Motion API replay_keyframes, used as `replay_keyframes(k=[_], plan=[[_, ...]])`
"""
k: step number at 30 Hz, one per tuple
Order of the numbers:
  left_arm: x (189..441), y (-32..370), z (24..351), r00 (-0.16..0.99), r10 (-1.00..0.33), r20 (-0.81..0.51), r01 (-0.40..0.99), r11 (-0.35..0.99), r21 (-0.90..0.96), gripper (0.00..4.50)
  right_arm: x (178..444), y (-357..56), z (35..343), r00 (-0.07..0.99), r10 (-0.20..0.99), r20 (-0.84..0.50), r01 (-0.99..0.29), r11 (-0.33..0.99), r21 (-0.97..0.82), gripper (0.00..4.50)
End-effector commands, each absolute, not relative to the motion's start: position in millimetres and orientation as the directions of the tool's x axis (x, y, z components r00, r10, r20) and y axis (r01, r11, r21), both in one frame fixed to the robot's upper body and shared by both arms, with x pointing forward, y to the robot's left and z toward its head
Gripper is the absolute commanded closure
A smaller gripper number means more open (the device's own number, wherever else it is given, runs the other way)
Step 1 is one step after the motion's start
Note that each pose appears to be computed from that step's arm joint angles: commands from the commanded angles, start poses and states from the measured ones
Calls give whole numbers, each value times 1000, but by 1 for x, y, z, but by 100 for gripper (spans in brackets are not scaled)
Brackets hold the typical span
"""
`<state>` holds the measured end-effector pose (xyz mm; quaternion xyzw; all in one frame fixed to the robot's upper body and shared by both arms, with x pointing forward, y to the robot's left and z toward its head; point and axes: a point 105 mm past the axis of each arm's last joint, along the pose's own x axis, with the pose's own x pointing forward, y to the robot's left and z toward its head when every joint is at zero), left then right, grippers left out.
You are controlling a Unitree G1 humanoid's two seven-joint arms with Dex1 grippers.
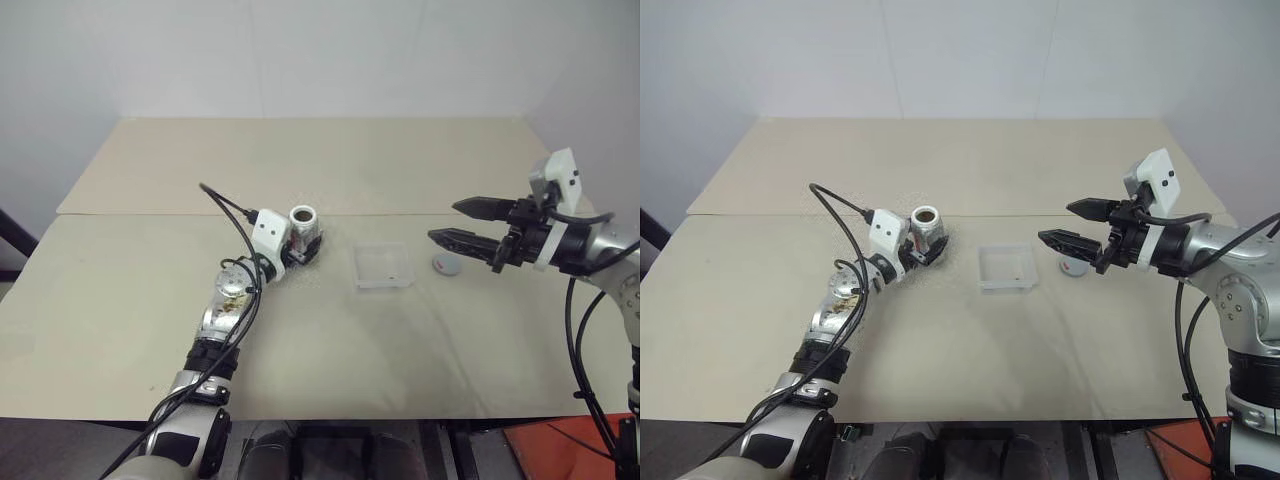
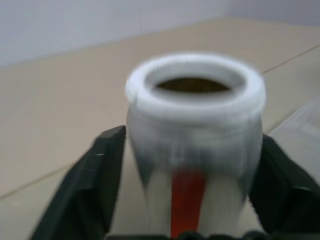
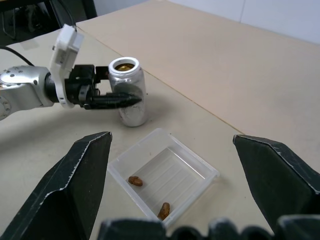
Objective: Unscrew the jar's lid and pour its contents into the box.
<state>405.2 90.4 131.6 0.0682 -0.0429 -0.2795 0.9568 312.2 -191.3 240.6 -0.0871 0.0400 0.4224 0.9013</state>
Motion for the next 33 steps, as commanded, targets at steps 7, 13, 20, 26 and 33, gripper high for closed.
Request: replay_keyframes(k=[7,13,20,26,33], plan=[[390,101,149,806,-588,74,566,801,196,1,304,-190,253,645,756,-112,-761,622,-184,0],[356,117,154,755,-656,0,636,731,247,1,299,-196,250,652,747,-129,-755,625,-199,0],[327,145,180,735,-677,-21,646,692,322,1,294,-200,249,640,755,-145,-766,609,-208,0],[319,168,224,665,-747,7,672,602,432,1,292,-205,245,615,769,-174,-785,579,-221,0],[311,168,238,561,-828,4,758,516,399,1,288,-211,243,592,780,-202,-803,549,-233,0]])
